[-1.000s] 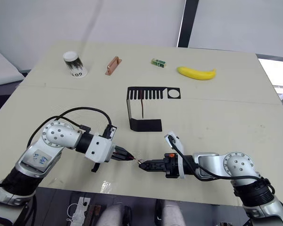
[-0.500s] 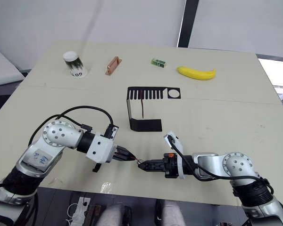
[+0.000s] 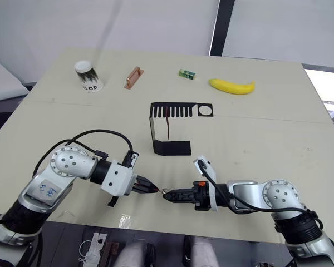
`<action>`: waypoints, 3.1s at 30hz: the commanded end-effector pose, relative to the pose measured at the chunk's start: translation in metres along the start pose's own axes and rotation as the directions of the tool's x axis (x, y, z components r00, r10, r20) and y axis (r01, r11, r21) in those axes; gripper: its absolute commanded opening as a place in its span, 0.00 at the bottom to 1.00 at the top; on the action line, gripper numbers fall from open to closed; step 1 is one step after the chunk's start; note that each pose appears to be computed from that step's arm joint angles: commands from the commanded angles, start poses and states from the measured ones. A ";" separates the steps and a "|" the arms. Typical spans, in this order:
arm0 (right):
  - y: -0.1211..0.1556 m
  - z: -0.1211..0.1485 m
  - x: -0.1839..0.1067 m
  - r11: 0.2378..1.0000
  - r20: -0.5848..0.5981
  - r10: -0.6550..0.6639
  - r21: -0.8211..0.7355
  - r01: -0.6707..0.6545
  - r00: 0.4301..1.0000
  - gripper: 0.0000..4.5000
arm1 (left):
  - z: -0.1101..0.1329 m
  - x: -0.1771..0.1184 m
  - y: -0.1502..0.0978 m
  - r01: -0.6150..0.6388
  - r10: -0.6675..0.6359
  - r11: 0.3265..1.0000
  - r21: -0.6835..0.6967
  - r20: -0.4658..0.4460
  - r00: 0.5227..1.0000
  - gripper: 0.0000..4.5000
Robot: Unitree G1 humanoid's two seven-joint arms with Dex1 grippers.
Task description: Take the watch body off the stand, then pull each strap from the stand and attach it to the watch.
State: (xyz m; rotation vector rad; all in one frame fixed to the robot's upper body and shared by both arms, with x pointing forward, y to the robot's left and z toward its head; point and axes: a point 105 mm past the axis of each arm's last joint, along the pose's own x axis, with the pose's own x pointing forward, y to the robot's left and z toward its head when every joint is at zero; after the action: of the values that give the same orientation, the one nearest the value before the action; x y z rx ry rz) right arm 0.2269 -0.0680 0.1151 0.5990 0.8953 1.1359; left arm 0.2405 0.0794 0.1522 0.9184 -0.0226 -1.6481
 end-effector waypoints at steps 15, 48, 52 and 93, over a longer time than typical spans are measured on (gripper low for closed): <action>0.011 0.004 -0.001 0.998 0.018 0.059 -0.022 -0.059 0.998 0.34 | 0.002 0.007 0.004 -0.031 0.031 0.999 0.020 0.012 0.999 0.00; 0.015 0.004 0.002 0.997 0.004 0.080 -0.019 -0.080 0.997 0.34 | 0.011 0.025 0.009 -0.019 0.020 0.992 0.122 -0.001 1.000 0.00; 0.015 0.004 0.003 0.996 0.001 0.085 -0.018 -0.085 0.996 0.34 | 0.011 0.031 0.010 -0.017 0.018 0.991 0.135 -0.002 1.000 0.00; 0.026 0.001 0.005 0.990 -0.047 0.138 -0.017 -0.139 0.989 0.34 | 0.012 0.048 0.028 -0.034 0.048 0.964 0.263 -0.048 0.998 0.00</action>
State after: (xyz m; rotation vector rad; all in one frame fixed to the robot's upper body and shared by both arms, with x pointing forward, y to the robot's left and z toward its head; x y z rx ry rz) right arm 0.2337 -0.0704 0.1234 0.6086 0.8876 1.1434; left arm 0.2675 0.0440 0.1313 1.1612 -0.0696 -1.5919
